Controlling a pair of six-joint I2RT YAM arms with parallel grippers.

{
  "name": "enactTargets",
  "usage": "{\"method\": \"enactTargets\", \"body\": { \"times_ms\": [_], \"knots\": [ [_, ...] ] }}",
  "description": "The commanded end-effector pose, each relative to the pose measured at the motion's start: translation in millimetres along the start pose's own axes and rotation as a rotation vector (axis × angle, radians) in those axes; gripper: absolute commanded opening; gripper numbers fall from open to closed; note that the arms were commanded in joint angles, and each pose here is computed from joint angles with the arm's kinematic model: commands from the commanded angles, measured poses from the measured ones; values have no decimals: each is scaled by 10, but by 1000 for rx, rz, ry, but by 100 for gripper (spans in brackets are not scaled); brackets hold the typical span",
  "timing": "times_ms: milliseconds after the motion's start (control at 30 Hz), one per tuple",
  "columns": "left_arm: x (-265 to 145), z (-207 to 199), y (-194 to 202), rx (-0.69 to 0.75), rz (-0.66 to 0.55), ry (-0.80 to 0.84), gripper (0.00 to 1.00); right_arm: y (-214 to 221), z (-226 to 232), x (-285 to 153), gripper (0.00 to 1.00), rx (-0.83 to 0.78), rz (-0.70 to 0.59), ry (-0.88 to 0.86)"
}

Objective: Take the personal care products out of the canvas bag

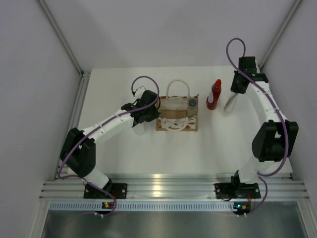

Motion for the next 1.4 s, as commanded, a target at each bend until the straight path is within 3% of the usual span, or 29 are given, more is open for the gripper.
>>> {"method": "enactTargets", "body": {
  "times_ms": [0,233,367,467,567,800,967,1133,1367],
  "knots": [
    [-83,-67,-74,-16,-30,28,0,-277,-64,140,0,22,-110,42],
    [-105,-42,-87,3,-38,28,0,-70,58,429,2,4,-29,-4],
    [-99,-34,-79,6,-34,26,0,-42,65,447,40,4,-21,-5],
    [-97,-48,-82,7,-30,30,0,-58,49,412,59,7,-30,-3],
    [-94,-42,-79,9,-30,29,0,-90,40,340,67,11,-46,-4],
    [-94,-39,-80,9,-31,27,0,-240,-9,22,70,46,-124,-18],
    [-93,-39,-83,5,-34,26,0,-428,2,-458,70,36,-235,-36],
    [-87,-53,-78,-1,-29,28,0,-514,365,-962,69,-47,-348,-165],
    [-85,-59,-76,-8,-28,28,0,-287,1126,-1271,62,-160,-352,-397]
  ]
}}
Point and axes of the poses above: each gripper's point midway between its finger pads, its own x axis out along the fingers, its own z axis along the line the jaws close on, y = z × x, the point moved 5 cm from there along -x, back along the fingers, and after that the axes turned 13 degrees about -x, right-handed, at the moved point
